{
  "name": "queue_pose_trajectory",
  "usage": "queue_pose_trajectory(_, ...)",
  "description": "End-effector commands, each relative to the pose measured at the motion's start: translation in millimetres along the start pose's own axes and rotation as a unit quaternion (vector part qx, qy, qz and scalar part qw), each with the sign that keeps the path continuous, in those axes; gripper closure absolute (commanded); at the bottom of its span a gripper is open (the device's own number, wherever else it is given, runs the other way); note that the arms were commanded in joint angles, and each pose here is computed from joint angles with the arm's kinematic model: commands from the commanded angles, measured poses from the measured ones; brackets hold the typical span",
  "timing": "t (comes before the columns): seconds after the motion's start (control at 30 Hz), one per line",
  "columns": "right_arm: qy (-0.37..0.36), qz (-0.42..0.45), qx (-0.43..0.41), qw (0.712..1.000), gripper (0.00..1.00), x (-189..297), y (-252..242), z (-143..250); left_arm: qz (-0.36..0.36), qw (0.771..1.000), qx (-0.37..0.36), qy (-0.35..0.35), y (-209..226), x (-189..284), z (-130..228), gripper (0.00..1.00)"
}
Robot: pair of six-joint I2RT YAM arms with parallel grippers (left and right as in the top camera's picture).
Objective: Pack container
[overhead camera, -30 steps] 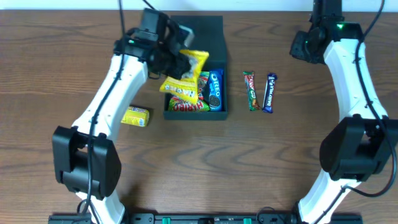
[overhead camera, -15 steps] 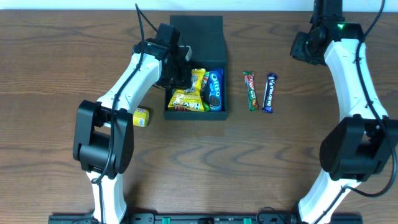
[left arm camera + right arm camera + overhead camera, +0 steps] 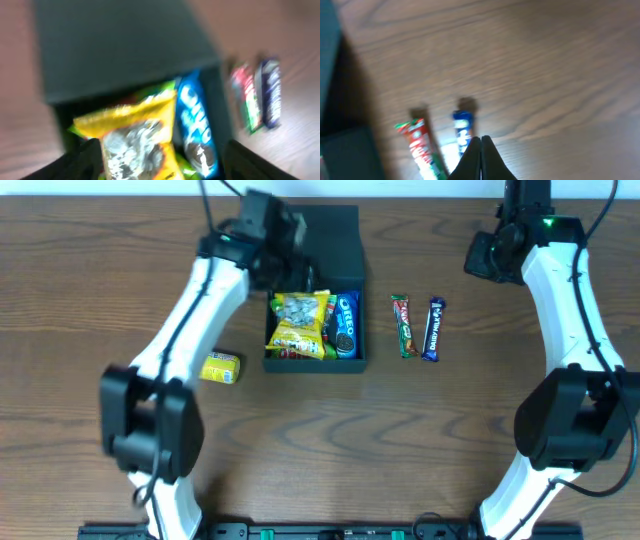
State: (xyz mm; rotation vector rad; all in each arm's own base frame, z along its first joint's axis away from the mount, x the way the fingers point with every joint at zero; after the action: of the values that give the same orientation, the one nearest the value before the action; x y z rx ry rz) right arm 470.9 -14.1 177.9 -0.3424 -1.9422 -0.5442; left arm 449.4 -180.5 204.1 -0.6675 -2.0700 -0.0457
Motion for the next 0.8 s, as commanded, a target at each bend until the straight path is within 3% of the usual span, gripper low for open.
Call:
queue_pose_trajectory(0.0,0.050,-0.093,0.077,0.991,0.99,3,38,25,-0.089,0.991,0.019,-0.096,30,80,-36,0.11)
queue_pose_trajectory(0.17,0.093,-0.175,0.171,0.965,0.99,12,99,72,-0.160,0.975,0.095,-0.118,90,132,-24,0.07)
queue_pose_trajectory(0.4,0.129,-0.222,0.333,0.907,0.99,-1,182,167,-0.201,0.961,0.174,-0.082,159,146,14,0.02)
queue_pose_trajectory(0.53,0.184,-0.225,0.367,0.884,0.99,-27,202,222,-0.171,0.967,0.174,-0.077,163,140,18,0.02)
queue_pose_trajectory(0.77,0.197,-0.228,0.401,0.865,0.99,-63,222,265,-0.166,0.968,0.178,-0.061,165,130,23,0.02)
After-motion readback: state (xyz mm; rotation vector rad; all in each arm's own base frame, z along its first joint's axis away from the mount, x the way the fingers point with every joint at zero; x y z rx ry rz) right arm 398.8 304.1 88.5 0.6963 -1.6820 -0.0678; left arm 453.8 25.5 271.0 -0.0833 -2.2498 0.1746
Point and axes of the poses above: each gripper's point midway between its finger pads, its own x axis back along the fingers, its own y axis along the line the jaws close on, z = x × y, the point moved 3 cm from there along x, back along the fingers, and after that the axes turned 14 degrees about -x, right-handed, at the moved point
